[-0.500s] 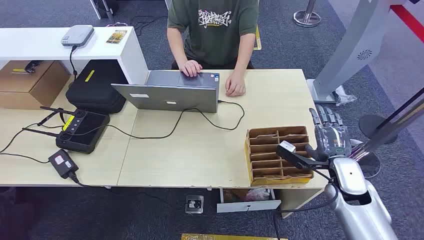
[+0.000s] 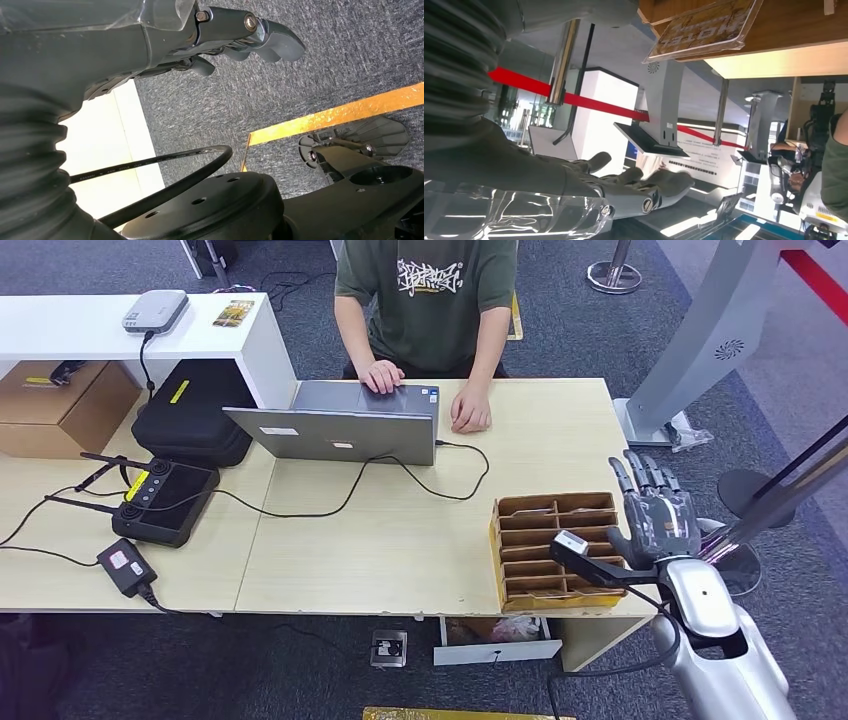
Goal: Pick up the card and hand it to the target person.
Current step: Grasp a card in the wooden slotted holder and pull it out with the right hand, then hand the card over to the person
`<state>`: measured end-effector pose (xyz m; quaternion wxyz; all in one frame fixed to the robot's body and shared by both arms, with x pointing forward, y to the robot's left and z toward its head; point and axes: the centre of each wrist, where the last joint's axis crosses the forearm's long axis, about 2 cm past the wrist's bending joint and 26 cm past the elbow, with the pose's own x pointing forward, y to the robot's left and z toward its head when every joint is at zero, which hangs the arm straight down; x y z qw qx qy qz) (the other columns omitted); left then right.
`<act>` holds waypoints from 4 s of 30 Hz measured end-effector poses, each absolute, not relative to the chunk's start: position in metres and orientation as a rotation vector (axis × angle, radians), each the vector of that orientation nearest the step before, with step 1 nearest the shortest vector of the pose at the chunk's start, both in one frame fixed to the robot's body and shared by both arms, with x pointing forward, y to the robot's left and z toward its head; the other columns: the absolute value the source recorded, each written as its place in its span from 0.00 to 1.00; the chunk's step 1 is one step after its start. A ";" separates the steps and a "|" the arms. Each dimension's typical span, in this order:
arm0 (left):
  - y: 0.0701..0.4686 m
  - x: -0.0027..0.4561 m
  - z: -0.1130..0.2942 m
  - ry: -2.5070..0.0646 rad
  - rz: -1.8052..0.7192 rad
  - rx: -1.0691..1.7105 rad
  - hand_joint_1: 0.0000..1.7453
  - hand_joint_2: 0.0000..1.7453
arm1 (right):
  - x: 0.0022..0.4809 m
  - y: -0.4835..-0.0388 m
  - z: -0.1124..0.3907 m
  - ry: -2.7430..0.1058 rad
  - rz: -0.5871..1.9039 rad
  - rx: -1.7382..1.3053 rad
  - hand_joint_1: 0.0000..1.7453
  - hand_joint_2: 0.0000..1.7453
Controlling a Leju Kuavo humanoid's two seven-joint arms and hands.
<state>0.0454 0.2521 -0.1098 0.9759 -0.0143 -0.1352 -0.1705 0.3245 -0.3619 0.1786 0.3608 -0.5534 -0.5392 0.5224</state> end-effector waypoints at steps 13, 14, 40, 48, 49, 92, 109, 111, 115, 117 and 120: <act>0.253 0.046 -0.110 -0.273 -0.358 -0.026 0.00 1.00 | 0.333 -0.363 0.179 -1.408 1.325 -1.387 0.62 1.00; 0.253 0.046 -0.110 -0.273 -0.358 -0.026 0.00 1.00 | 0.334 -0.363 0.179 -1.406 1.324 -1.385 0.61 1.00; 0.252 0.050 -0.109 -0.270 -0.370 -0.024 0.00 1.00 | 0.354 -0.355 0.174 -1.390 1.302 -1.334 0.99 1.00; 0.251 0.050 -0.109 -0.272 -0.384 -0.023 0.00 1.00 | 0.351 -0.352 0.177 -1.412 1.300 -1.350 0.91 1.00; 0.251 0.050 -0.109 -0.272 -0.386 -0.023 0.00 1.00 | 0.350 -0.351 0.178 -1.418 1.300 -1.354 0.89 1.00; 0.256 0.053 -0.109 -0.279 -0.418 -0.010 0.00 1.00 | 0.358 -0.333 0.260 -1.721 1.237 -1.494 0.00 1.00; 0.256 0.053 -0.109 -0.281 -0.430 -0.009 0.00 1.00 | 0.357 -0.334 0.250 -1.686 1.231 -1.461 0.00 1.00; 0.256 0.053 -0.109 -0.278 -0.431 -0.008 0.00 1.00 | 0.356 -0.335 0.244 -1.667 1.240 -1.445 0.00 1.00; 0.256 0.053 -0.109 -0.276 -0.433 -0.008 0.00 1.00 | 0.348 -0.336 0.224 -1.656 1.239 -1.369 0.00 1.00; 0.256 0.053 -0.109 -0.276 -0.435 -0.007 0.00 1.00 | 0.342 -0.335 0.213 -1.727 1.202 -1.207 0.00 1.00; 0.256 0.053 -0.109 -0.276 -0.439 -0.007 0.00 1.00 | 0.332 -0.330 0.196 -1.904 1.048 -0.834 0.00 1.00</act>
